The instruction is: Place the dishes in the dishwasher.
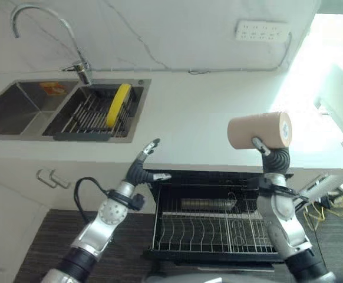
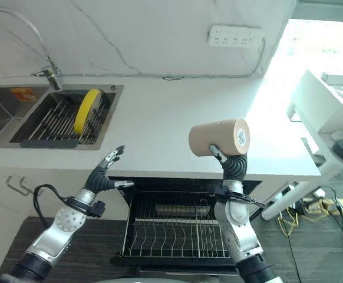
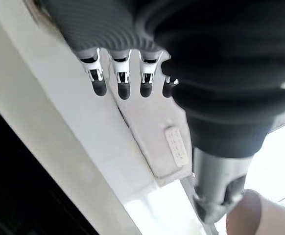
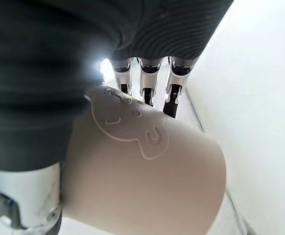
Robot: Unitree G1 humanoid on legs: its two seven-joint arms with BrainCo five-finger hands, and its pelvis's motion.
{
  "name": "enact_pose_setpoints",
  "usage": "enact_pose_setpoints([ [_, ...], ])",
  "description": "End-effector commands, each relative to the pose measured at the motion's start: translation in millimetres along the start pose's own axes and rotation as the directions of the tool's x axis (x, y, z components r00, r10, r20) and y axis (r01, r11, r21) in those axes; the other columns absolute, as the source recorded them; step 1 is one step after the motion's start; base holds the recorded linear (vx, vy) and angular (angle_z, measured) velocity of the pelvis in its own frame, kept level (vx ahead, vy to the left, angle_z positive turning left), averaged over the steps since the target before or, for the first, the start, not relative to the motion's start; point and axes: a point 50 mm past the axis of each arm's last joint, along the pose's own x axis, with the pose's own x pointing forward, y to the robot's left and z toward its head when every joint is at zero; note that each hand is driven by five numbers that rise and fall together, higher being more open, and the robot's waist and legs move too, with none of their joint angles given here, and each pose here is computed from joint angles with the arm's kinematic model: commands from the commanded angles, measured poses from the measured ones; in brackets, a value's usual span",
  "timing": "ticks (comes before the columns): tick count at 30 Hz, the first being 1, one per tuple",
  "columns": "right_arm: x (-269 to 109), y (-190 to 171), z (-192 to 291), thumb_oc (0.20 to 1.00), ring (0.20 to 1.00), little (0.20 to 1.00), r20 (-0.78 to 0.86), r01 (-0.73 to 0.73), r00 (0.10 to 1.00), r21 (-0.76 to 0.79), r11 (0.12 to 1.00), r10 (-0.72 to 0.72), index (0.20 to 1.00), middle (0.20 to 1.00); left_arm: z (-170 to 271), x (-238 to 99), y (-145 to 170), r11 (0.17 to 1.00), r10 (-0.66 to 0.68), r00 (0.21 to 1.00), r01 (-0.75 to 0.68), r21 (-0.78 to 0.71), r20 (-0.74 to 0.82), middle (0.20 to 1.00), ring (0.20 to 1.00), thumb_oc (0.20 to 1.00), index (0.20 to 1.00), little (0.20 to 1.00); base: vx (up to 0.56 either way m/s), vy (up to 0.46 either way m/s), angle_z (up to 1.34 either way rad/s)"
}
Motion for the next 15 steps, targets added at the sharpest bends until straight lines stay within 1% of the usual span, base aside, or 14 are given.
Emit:
enact_pose_setpoints([
  [1, 12, 10, 29, 0.200, 0.200, 0.200, 0.157, -0.049, 0.987, 0.029, 0.998, 0.044, 0.200, 0.200, 24, 4, 4, 0.999, 0.007, 0.991, -0.012, 0.036, 0.137, 1.000, 1.000, 1.000, 1.000, 1.000, -0.01, -0.019, 0.07],
  [7, 12, 6, 29, 0.200, 0.200, 0.200, 0.160, -0.022, 0.987, 0.043, 0.999, 0.014, 0.200, 0.200, 24, 3, -2, 0.993, -0.083, 0.988, 0.071, 0.094, 0.130, 1.000, 1.000, 1.000, 1.000, 1.000, -0.01, -0.012, -0.04],
  [13, 10, 4, 28, 0.200, 0.200, 0.200, 0.151, -0.015, 0.989, 0.043, 0.999, 0.008, 0.200, 0.200, 18, -2, -9, 0.984, -0.140, 0.986, 0.128, 0.126, 0.094, 1.000, 1.000, 1.000, 1.000, 1.000, 0.01, -0.001, -0.01],
  [15, 11, 4, 27, 0.200, 0.200, 0.200, 0.149, -0.015, 0.989, 0.041, 0.999, 0.009, 0.200, 0.200, 11, -3, -15, 0.964, -0.226, 0.974, 0.220, 0.148, 0.027, 1.000, 1.000, 1.000, 1.000, 1.000, 0.02, 0.000, -0.03],
])
